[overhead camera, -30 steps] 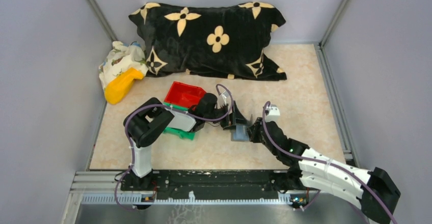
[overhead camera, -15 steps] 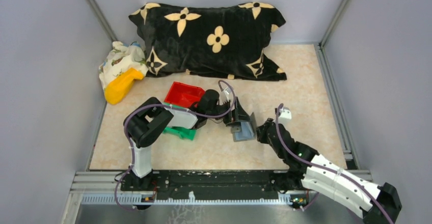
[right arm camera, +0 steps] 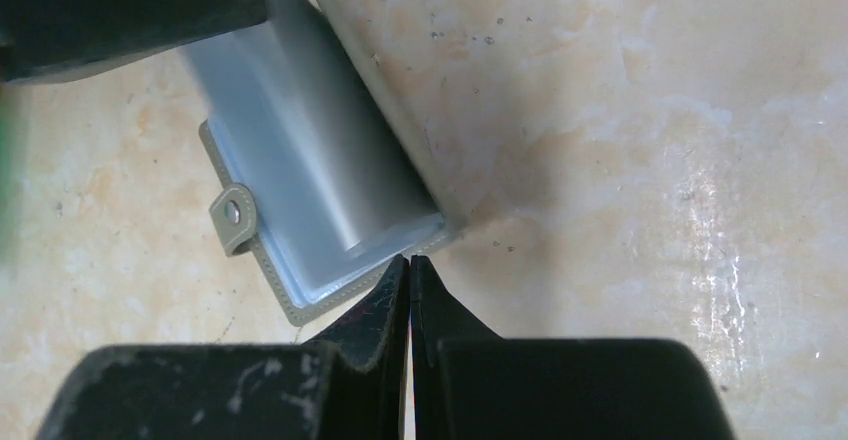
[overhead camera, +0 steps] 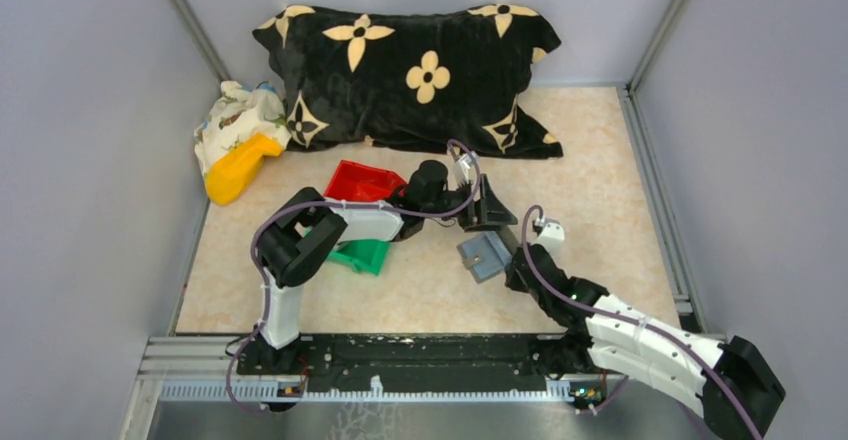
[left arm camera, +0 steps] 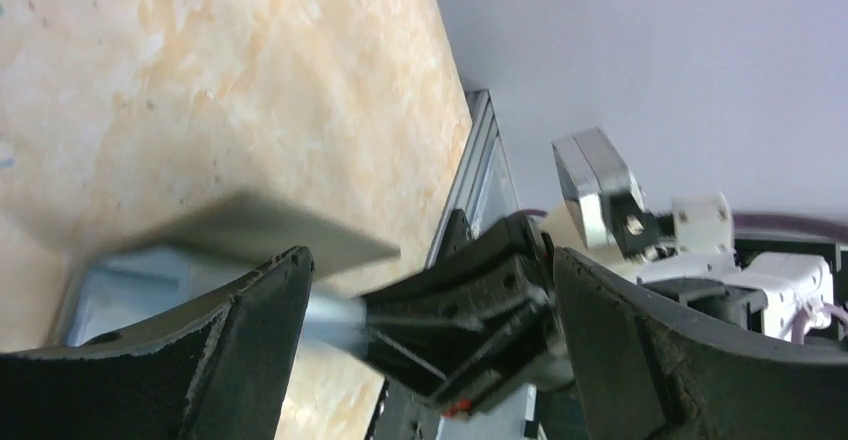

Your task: Take the credit cards out of the card holder

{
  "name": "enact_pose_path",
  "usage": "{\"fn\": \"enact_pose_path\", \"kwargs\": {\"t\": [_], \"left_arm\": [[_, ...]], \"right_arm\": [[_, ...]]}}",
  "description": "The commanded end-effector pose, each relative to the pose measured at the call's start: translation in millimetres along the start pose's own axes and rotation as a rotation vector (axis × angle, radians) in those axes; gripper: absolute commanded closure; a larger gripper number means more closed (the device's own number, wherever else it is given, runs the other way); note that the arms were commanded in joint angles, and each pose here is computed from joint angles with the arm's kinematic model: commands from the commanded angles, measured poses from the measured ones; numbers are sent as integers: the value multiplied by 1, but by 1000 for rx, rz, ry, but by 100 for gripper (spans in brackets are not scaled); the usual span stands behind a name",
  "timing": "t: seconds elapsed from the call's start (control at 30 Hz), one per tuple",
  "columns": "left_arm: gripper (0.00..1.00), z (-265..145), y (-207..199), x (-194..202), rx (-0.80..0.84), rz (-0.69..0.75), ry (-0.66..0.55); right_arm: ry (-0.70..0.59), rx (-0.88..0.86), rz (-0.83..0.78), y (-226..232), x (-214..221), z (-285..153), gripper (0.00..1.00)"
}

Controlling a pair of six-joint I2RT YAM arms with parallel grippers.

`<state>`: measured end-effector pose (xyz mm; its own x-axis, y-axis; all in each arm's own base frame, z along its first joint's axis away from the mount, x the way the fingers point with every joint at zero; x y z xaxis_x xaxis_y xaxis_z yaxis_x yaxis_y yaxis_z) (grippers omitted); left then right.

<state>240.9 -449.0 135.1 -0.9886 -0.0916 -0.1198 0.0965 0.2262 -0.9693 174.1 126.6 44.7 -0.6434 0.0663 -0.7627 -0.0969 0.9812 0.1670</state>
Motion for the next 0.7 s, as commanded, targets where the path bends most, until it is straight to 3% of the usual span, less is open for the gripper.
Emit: {"fn": "enact_pose_path", "kwargs": {"t": [0.0,0.27,0.67], "left_arm": [[5,23,18,0,-31,-5,36],[5,40,44,5,-46,-59,63],[5,11,6,-9,-36,62,-8]], "right_arm": [[-81,-62,56,12,-22,-5,100],[-150,-73,66,5,-31,-19,100],[-239,-41,52,1,-64,-36,100]]}}
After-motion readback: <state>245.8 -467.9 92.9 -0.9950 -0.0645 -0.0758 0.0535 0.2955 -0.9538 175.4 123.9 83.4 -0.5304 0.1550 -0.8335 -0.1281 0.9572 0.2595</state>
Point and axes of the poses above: each gripper's point midway between its finger pads, its own z axis out along the fingers, its own y axis along the line the jaws close on, x = y × z, the point moved 2 cm from there along -z, back along the fingers, and after that the axes turned 14 degrees about -z, right-handed, at the moved point
